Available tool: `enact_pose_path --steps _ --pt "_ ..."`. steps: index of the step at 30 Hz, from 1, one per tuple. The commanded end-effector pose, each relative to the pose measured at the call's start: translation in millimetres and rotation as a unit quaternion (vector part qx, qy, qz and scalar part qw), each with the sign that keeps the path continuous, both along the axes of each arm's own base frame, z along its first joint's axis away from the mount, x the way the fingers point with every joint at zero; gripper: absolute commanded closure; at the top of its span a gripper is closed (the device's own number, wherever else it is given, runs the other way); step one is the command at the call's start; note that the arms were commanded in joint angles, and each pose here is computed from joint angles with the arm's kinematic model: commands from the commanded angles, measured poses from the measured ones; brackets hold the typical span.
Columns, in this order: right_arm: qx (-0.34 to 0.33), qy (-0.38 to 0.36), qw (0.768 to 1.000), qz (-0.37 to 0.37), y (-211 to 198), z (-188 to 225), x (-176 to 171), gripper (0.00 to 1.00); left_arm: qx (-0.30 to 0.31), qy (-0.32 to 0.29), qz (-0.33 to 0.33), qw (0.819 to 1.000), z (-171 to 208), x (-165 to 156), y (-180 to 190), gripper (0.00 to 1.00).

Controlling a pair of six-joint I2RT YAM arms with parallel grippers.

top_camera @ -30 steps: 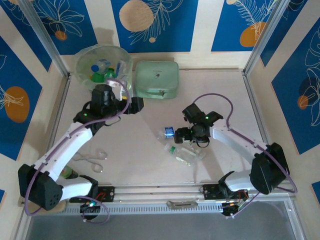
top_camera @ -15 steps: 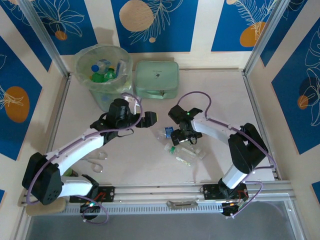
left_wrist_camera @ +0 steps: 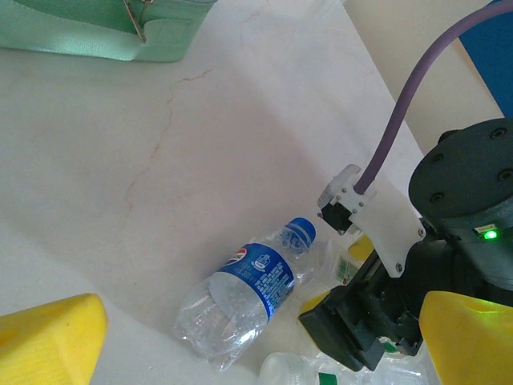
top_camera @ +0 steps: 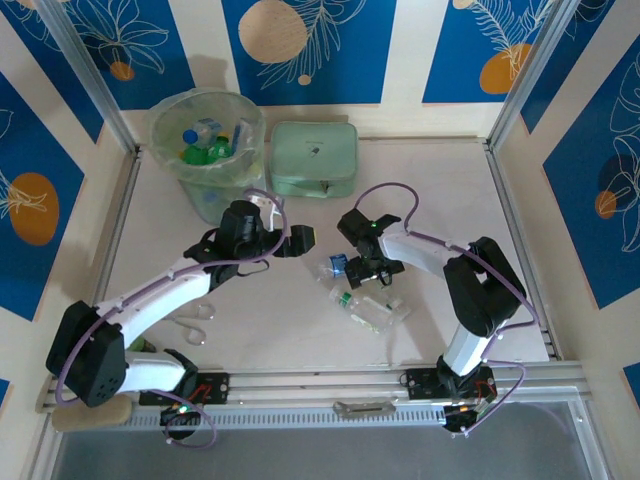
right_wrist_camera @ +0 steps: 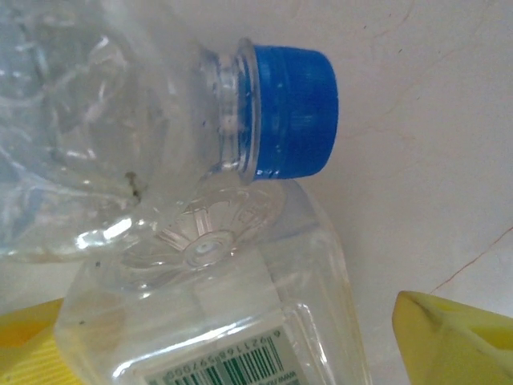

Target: Put the plastic bottles in the bin

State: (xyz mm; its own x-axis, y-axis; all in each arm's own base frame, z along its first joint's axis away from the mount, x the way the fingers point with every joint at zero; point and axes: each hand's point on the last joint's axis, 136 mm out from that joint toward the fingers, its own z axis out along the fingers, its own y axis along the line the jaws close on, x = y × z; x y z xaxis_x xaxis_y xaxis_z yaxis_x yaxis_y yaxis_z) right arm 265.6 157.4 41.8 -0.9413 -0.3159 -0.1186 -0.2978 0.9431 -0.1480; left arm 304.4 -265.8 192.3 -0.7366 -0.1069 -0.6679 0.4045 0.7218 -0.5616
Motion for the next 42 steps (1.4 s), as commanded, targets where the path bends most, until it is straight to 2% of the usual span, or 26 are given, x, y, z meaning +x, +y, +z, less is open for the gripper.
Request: enact_pose_path --steps 1,12,23,29,36,42 --pt "-0.004 0.003 1.0 0.002 -3 -6 0 0.13 -0.001 -0.001 0.005 1.0 1 2 -4 0.0" --pt "-0.001 0.006 1.0 0.004 -6 -10 0 0.21 0.003 0.0 0.005 1.0 1 3 -9 0.0" --pt "0.0 -0.001 1.0 0.009 -7 -8 1 0.38 0.009 0.002 0.007 1.0 -1 3 -10 0.0" --pt "0.022 -0.034 0.999 0.001 -9 17 11 0.4 0.028 0.023 0.0 0.999 -13 4 -14 0.0" --pt "0.134 -0.112 0.983 -0.053 -5 88 30 0.42 0.024 0.015 -0.022 0.999 -10 -1 -22 0.0" --pt "0.259 -0.173 0.942 -0.123 2 147 47 0.43 -0.003 -0.005 -0.047 0.999 2 -11 -39 0.0"
